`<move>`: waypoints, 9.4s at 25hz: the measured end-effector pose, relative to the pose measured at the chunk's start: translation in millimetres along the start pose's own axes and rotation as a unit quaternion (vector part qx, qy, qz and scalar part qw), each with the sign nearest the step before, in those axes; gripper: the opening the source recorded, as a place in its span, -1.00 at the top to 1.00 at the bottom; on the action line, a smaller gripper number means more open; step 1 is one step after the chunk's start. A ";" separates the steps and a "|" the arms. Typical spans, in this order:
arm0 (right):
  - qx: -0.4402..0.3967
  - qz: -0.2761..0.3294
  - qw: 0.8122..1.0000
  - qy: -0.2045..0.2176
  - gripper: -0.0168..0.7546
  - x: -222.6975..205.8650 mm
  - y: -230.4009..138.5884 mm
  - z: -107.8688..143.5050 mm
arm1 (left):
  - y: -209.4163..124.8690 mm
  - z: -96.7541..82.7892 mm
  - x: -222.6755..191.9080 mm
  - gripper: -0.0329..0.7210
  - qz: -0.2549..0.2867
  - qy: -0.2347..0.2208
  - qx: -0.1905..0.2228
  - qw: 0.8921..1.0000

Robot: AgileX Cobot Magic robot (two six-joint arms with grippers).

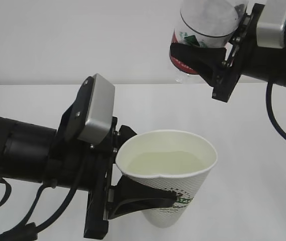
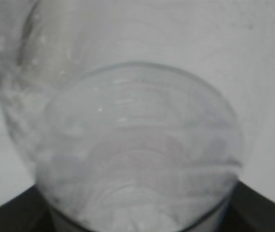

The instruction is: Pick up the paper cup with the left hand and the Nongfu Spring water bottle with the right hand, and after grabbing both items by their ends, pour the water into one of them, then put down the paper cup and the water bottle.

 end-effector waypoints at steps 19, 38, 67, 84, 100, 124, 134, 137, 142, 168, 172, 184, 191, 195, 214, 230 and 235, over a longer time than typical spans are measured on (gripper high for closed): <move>-0.082 0.036 0.996 -0.032 -0.29 0.7 -12.2 -9.3 | 0.0 0.0 0.0 -0.25 0.000 0.000 0.000 1.000; -0.097 0.068 0.984 -0.136 -0.29 7.9 -25.7 -41.7 | 0.0 0.0 0.0 -0.23 0.000 0.000 0.000 1.000; -0.134 0.121 0.935 -0.305 -0.16 30.3 -63.7 -88.5 | 0.1 0.0 0.0 -0.22 0.000 0.000 0.000 1.000; -0.156 0.144 0.903 -0.373 -0.15 47.2 -74.4 -103.7 | -0.1 -0.2 0.0 -0.22 0.000 -0.001 -0.001 1.000; -0.173 0.167 0.866 -0.438 -0.15 92.4 -90.8 -136.4 | -0.1 -0.2 0.0 -0.22 0.000 -0.001 -0.001 1.000; -0.214 0.176 0.883 -0.378 -0.14 73.1 -116.8 -119.6 | -0.1 -0.2 0.0 -0.22 0.000 -0.001 -0.001 1.000; -0.228 0.177 0.884 -0.368 -0.14 64.8 -155.7 -114.2 | -0.1 -0.2 0.0 -0.22 0.000 -0.001 -0.001 1.000; -0.233 0.180 0.882 -0.367 -0.14 63.9 -165.9 -112.4 | -0.1 -0.2 0.0 -0.22 0.000 -0.001 -0.001 1.000; -0.245 0.183 0.877 -0.371 -0.14 63.4 -184.8 -109.7 | -0.1 -0.2 0.0 -0.22 0.000 -0.001 -0.001 1.000; -0.240 0.186 0.872 -0.384 -0.14 61.2 -216.8 -112.0 | -1.0 0.5 0.0 -0.22 0.003 0.002 -0.001 1.000; -0.240 0.186 0.872 -0.384 -0.14 61.2 -216.8 -112.0 | -1.0 0.5 0.0 -0.22 0.003 0.002 -0.001 1.000; -0.239 0.186 0.873 -0.383 -0.14 61.0 -216.7 -111.9 | 2.5 10.9 0.5 -0.22 -0.009 0.034 0.029 0.999; -0.239 0.186 0.873 -0.382 -0.14 60.9 -216.6 -111.7 | -2.6 17.3 1.8 -0.22 0.005 0.052 0.035 0.998; -0.239 0.186 0.873 -0.382 -0.14 60.9 -216.6 -111.7 | -2.1 29.5 6.9 -0.22 -0.004 0.080 0.043 0.996; -0.241 0.192 0.872 -0.381 -0.14 61.4 -218.5 -110.6 | -22.8 88.9 52.6 -0.22 -0.004 0.201 0.075 0.977; -0.242 0.196 0.871 -0.381 -0.14 61.7 -219.6 -110.0 | -39.3 125.1 95.1 -0.22 -0.003 0.287 0.094 0.953; -0.242 0.196 0.871 -0.381 -0.13 61.7 -219.6 -110.0 | -43.9 136.8 110.9 -0.22 -0.006 0.320 0.101 0.942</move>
Point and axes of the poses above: a point on each arm's last joint axis where the gripper is mounted, x pointing back along that axis away from the gripper, z along the wrist's bending axis when the last joint is at zero, y = z × x, the point moved 7 cm from there along -x, pointing out along that axis toward the gripper, and after that the axes turned 7 degrees about -x, right-handed, at the moved point
